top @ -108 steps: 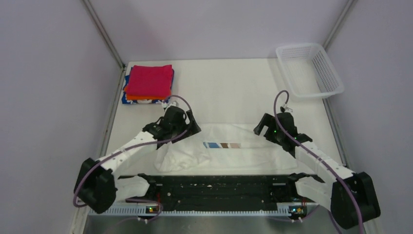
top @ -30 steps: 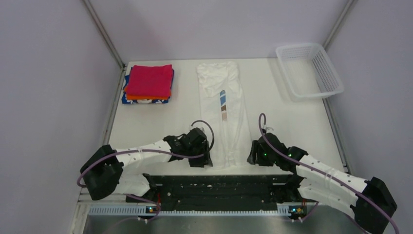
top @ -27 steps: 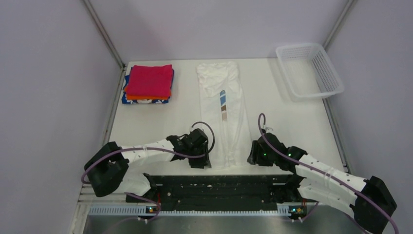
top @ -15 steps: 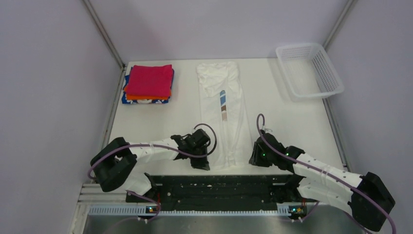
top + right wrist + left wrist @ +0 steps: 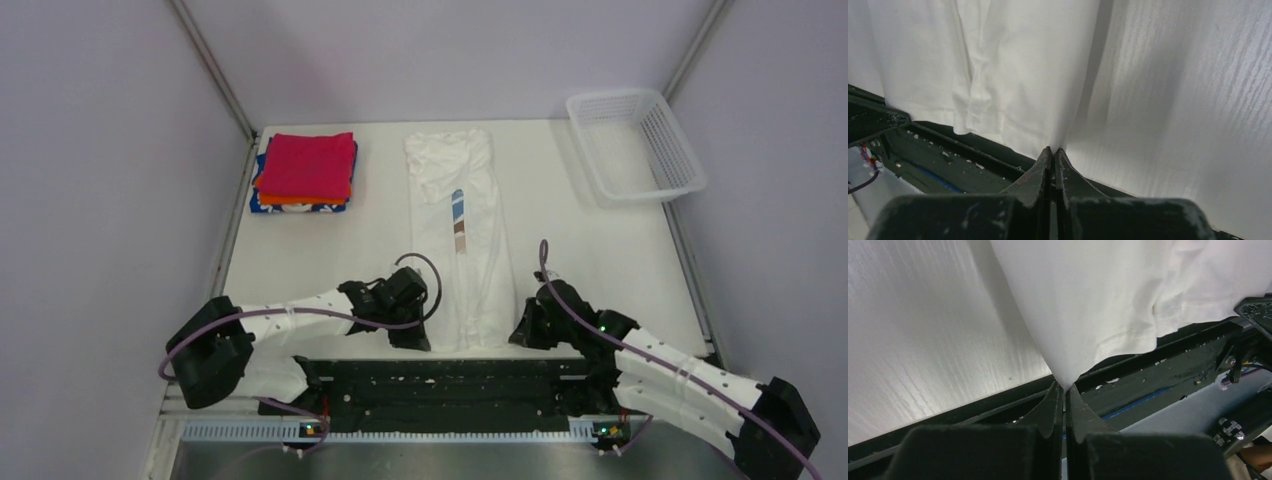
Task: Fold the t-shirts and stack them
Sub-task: Fold the folded rectangular tshirt in 1/3 of the way
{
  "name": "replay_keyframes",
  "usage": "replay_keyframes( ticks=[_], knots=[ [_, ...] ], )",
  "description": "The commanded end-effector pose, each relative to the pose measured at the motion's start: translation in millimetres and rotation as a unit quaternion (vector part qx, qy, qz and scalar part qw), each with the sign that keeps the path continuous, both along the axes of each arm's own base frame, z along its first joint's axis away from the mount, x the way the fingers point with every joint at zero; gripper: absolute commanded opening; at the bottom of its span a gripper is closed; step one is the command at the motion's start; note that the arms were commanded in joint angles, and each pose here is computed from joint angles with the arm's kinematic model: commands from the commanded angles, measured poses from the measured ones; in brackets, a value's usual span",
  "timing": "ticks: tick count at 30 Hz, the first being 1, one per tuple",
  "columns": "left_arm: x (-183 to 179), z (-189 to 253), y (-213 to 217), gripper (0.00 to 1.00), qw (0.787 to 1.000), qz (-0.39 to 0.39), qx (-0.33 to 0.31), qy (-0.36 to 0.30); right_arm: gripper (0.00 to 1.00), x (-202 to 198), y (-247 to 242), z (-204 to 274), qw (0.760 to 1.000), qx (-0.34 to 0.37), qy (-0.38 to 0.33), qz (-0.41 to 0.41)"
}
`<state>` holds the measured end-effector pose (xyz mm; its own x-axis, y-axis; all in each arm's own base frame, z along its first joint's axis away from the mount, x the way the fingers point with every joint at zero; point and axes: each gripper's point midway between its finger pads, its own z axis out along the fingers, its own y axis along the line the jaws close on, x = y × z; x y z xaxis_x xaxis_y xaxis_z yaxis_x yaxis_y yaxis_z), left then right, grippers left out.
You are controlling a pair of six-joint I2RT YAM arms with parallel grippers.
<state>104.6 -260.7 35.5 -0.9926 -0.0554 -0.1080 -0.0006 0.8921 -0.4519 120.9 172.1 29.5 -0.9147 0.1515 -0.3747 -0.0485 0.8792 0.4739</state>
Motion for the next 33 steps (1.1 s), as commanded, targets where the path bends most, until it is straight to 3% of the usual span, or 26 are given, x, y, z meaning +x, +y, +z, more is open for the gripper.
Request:
replay_keyframes(
  ticks=[1,4,7,18,25,33],
  knots=[
    [-2.9,15.5,-1.3,0.00,0.999,0.003,-0.030,-0.016,0.00,-5.5,13.6,18.7,0.998,0.057,-0.015,0.015],
    [1.6,30.0,-14.3,0.00,0.997,-0.012,-0.065,-0.033,0.00,0.8,16.6,30.0,0.997,0.070,-0.034,0.010],
    [10.9,37.8,-20.2,0.00,0.997,-0.021,-0.062,-0.051,0.00,12.2,22.2,41.1,0.996,0.075,-0.056,0.007],
    [85.0,65.2,-23.5,0.00,0.992,0.021,-0.082,-0.091,0.00,72.5,39.3,73.7,0.990,0.085,-0.105,-0.033],
    [153.4,84.6,-13.8,0.00,0.985,0.077,-0.087,-0.128,0.00,148.2,41.0,108.6,0.976,0.107,-0.165,-0.090],
    [235.1,86.3,11.4,0.00,0.981,0.130,-0.073,-0.124,0.00,231.8,36.6,127.4,0.966,0.110,-0.197,-0.128]
  ],
)
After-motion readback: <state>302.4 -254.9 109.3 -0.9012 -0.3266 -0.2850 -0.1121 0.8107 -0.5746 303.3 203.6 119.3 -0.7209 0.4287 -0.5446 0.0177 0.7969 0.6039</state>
